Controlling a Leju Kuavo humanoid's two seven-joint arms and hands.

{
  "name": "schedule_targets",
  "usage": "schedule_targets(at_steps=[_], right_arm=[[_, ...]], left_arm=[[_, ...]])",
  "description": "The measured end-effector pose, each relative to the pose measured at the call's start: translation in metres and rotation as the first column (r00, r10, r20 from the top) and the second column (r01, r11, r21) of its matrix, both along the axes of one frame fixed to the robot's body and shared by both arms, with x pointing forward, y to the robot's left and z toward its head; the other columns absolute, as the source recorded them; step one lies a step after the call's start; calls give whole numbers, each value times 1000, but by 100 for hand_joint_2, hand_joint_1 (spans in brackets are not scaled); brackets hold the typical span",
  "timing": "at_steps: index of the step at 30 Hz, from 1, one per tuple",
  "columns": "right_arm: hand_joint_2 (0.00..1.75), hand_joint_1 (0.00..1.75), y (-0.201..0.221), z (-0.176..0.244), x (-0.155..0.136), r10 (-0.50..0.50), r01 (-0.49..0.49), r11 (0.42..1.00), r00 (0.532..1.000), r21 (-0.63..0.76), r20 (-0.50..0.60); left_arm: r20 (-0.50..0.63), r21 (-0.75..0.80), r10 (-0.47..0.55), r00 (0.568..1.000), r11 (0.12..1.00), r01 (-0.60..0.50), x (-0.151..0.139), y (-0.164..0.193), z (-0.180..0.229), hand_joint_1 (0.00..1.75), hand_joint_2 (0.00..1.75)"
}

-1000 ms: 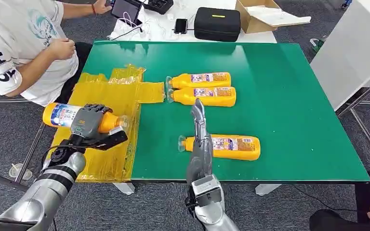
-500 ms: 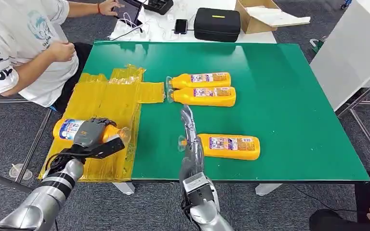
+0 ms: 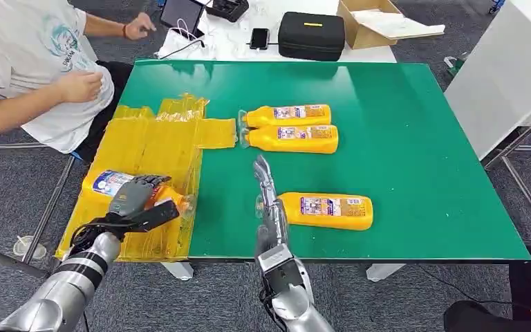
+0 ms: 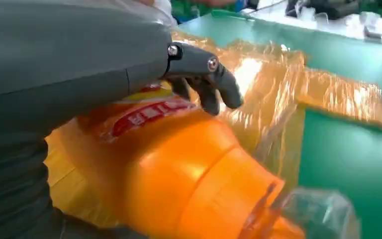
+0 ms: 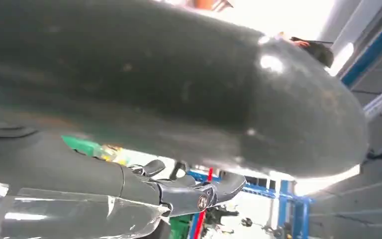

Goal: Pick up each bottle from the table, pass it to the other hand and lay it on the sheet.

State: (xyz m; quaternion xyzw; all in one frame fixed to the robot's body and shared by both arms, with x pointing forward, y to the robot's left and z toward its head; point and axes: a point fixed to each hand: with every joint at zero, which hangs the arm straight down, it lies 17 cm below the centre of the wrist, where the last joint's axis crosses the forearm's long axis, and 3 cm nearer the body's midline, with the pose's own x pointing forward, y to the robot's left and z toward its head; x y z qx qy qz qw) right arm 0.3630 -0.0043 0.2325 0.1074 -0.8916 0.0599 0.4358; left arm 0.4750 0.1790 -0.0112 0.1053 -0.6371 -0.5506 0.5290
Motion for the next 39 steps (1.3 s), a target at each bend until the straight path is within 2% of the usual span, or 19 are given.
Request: schedule_targets(at_steps=[16,27,30,32,35,37,39], right_arm=[[0,0,4,-17,6,16,-17,1000,999,-18,-50],[0,0,3,-26,10,12,-14,1000,997,-18,-82],[0,0,2,-28,11,11,-13,1000,996,-19,-88],[0,0,3,-29,12,11,-13,1000,996,-22,-91],[0,0,4,-32,12,14,-17,999,996,-34,-92],[0,0,5,-34,12,14,-18,999,995,-41,-95],[0,0,5,-36,12,13,-18,999,995,-48,-98]], left_arm=[[-49,-20,-16,999,1000,15,-8,-4,-7,0,175],[-105,-97,-17,994,995,7,-9,-2,-4,0,175],[-167,-200,-25,986,980,-9,-12,-6,2,0,175],[-230,-351,-40,972,935,-45,-14,-12,15,0,175],[-303,-657,-126,945,745,-111,-24,-18,53,0,175],[-301,-788,-185,935,600,-136,-31,-16,76,0,175],[-274,-862,-201,941,486,-147,-30,-8,97,0,175]])
